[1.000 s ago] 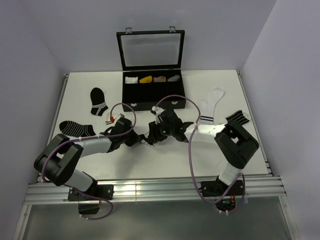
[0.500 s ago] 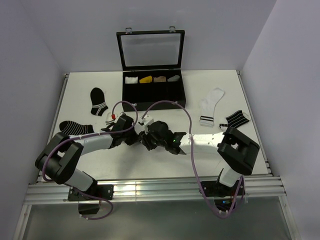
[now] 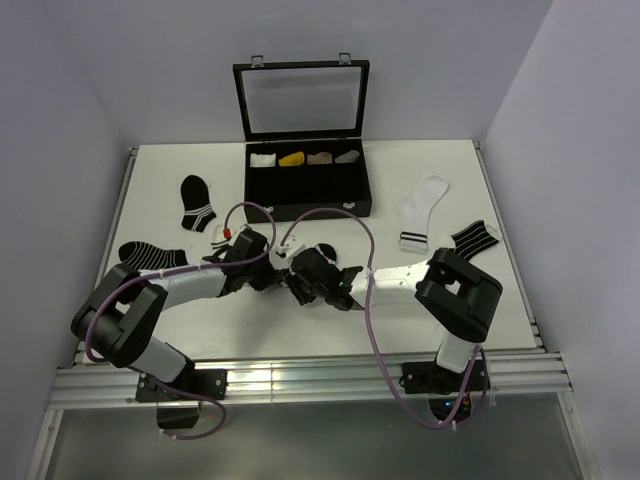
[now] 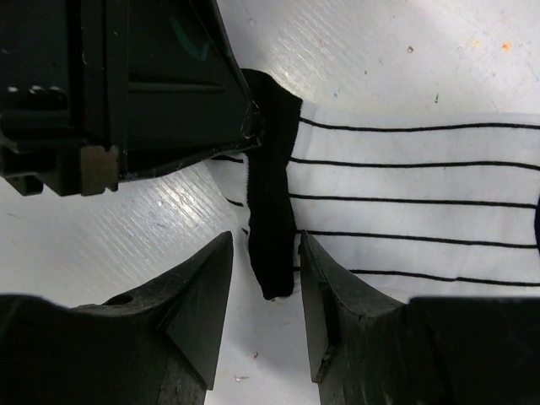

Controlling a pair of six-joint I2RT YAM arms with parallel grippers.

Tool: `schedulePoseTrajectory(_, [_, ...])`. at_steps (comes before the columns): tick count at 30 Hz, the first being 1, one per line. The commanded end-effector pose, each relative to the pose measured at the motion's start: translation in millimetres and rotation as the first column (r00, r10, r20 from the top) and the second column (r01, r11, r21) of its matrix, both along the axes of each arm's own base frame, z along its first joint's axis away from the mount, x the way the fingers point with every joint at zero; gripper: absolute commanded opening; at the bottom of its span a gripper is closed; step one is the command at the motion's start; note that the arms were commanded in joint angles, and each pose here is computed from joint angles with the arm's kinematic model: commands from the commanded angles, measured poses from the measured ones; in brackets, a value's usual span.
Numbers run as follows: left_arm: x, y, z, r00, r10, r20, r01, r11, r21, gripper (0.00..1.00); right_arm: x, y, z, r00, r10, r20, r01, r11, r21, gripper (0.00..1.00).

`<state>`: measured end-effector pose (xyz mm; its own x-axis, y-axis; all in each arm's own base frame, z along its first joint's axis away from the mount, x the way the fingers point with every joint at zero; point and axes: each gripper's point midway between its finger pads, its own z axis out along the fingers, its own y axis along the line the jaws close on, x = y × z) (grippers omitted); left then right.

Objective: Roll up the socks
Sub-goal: Roll the sock at the center of the board.

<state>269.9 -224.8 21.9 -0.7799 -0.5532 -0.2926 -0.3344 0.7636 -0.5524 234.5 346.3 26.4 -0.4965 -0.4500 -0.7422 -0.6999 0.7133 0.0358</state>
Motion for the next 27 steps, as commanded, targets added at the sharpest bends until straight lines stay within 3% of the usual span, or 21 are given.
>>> schedulePoseTrajectory(1, [4.7,-2.3,1.6,1.0,-0.012,0.003,0.012,1.0,0.013,0.0,7.9,8.2,15.3,0.999,-0.009,0.049,0.008,1.0,0.022,0.45])
schedulePoseTrajectory(12, [4.4,-3.4,-0.3,1.0,-0.018,-0.004,0.019,1.0,0.014,0.0,1.3,16.2,60.1,0.993,0.005,0.116,-0.019,0.993,0.114,0.45])
schedulePoseTrajectory(27, [1.9,-3.6,0.4,1.0,-0.022,-0.007,0.022,1.0,0.006,0.0,-1.9,21.1,26.9,0.998,0.02,0.058,-0.023,0.998,0.06,0.45])
